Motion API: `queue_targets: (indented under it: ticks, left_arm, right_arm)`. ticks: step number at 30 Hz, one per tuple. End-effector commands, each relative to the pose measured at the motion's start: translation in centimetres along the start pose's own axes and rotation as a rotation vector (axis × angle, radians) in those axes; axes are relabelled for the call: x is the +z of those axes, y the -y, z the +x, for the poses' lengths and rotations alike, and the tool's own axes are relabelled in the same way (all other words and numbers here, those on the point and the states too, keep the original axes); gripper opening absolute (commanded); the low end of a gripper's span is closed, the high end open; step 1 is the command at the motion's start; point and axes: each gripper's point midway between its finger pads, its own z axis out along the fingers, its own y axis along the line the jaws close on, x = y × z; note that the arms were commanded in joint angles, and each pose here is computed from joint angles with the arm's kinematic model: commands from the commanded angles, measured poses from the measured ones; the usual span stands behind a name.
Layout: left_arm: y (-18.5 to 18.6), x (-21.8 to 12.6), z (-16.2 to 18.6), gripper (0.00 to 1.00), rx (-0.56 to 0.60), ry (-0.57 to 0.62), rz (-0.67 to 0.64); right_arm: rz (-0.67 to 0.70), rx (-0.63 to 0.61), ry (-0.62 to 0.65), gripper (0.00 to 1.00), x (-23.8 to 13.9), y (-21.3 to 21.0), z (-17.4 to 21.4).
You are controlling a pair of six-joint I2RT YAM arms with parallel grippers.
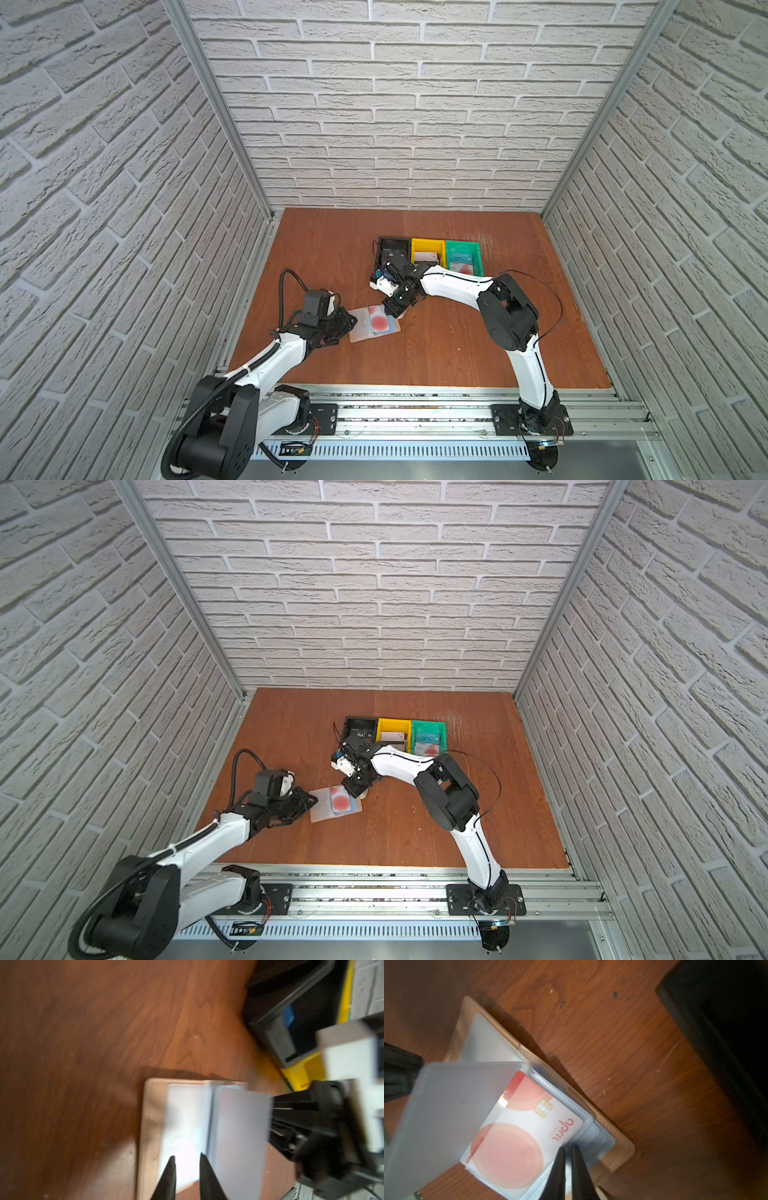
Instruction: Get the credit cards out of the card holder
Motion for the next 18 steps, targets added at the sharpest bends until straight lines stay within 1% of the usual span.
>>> queue_targets:
  ticks: [1, 3, 5, 8, 11, 18]
  left_arm:
    - [2.5, -2.1, -1.2, 0.24, 0.055, 0.037, 0.040]
    - [3.7, -2.5, -1.7, 0.24, 0.051, 0.057, 0.089]
    - [4.5, -2.2, -1.9, 0.25, 0.042, 0.065, 0.139]
    - [4.2, -1.3, -1.8, 0.24, 0.020, 0.052, 0.142]
    - [4.6, -0.8, -1.6, 0.24, 0.011, 0.045, 0.169]
    - [6.3, -0.1, -1.2, 0.24, 0.066, 0.010, 0.160]
  right_arm:
    - [-0.025, 0.007, -0.067, 0.11, 1.2, -0.9, 1.7]
    - [-0.024, 0.007, -0.066, 0.11, 1.2, -0.9, 1.7]
    - [-0.030, 0.005, -0.064, 0.10, 1.0, -1.0, 1.7]
    - [-0.046, 0.003, -0.050, 0.10, 0.7, -1.4, 1.3]
    - [-0.053, 0.002, -0.040, 0.10, 0.6, -1.7, 1.0]
    - [-0.065, 0.007, -0.050, 0.10, 1.2, -1.8, 1.0]
